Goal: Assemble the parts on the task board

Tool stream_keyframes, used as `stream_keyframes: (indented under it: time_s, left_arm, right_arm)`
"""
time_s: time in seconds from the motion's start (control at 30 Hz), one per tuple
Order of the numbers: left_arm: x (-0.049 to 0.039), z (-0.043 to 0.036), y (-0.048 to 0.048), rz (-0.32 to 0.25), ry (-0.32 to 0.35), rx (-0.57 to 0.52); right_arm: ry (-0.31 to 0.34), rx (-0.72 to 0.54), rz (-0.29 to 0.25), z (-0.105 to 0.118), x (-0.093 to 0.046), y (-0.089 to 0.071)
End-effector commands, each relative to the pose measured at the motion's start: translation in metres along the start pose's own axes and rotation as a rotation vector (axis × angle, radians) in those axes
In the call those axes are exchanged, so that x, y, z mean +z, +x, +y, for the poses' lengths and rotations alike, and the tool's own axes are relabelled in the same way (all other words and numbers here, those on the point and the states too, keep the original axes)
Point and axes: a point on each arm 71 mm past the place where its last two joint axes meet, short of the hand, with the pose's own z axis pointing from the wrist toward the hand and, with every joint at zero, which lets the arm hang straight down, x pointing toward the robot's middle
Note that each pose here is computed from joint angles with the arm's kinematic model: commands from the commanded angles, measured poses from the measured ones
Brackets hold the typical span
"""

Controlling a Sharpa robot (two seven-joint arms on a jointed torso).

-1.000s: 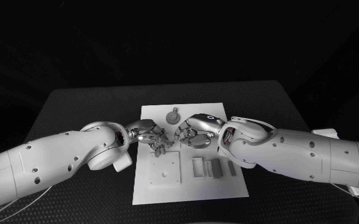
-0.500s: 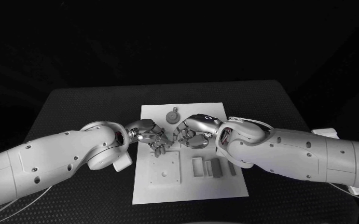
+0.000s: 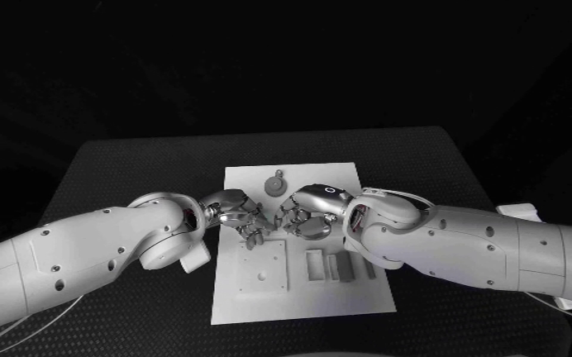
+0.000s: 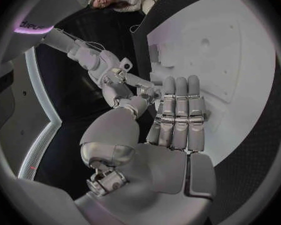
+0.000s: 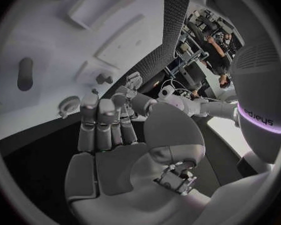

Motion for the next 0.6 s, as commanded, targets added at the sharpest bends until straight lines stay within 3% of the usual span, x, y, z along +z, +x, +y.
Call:
stream_keyframes:
  time_s: [0.03,0.6]
  left_arm:
    - [0.0004,-0.0012,-0.0005,-0.003,0.005,-0.012]
    - [0.0006,0.0002,-0.0016,-0.01,-0.008,-0.012]
  right_arm:
    - [-0.017,-0.006,0.026,0.0024,-0.0001,0.003]
    - [-0.021,0.004,0.042,0.0026,-0.0014,0.0054]
